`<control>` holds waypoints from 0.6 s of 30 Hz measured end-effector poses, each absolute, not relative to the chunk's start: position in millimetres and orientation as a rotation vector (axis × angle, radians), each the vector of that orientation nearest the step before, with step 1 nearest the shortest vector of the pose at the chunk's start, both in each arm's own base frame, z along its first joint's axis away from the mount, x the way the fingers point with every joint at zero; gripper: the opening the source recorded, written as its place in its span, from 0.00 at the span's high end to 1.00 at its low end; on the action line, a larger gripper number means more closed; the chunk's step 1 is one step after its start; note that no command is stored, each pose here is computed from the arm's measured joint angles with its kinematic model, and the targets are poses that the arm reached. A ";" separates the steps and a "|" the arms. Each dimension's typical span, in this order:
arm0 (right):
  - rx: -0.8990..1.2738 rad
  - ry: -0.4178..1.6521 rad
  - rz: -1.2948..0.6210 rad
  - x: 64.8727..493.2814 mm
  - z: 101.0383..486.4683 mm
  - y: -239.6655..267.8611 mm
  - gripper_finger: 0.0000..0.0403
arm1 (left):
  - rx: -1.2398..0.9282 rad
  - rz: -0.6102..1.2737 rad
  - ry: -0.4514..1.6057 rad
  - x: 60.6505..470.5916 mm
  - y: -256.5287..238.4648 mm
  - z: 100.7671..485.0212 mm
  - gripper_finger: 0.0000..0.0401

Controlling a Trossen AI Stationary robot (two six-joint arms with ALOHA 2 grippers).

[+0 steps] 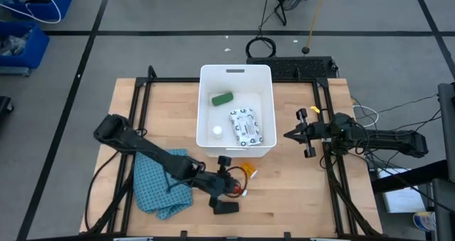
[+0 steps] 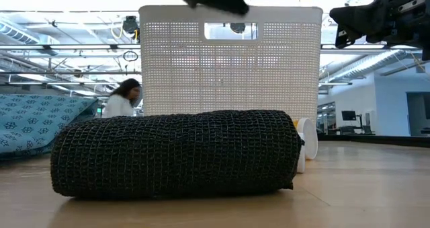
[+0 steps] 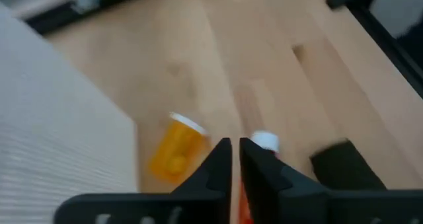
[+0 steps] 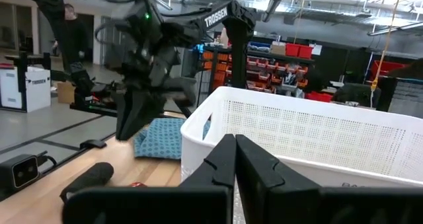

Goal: Pick & place medical supplies in basket/bin
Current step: Put the red pill bottle into the white bin

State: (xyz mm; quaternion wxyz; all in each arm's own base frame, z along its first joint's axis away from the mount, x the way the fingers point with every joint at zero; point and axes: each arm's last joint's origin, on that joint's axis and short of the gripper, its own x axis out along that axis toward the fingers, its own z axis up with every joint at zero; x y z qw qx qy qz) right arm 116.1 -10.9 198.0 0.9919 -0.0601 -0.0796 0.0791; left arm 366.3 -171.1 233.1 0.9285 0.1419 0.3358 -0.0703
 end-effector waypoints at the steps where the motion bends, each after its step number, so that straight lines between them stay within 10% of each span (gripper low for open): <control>1: -0.119 -0.159 0.159 116.1 198.0 -10.9 1.00 | 0.278 -0.165 0.702 367.5 -170.8 229.8 0.88; 18: -0.108 -0.130 0.164 117.0 195.2 -10.9 1.00 | 0.203 -0.182 0.898 376.2 -172.6 176.8 0.14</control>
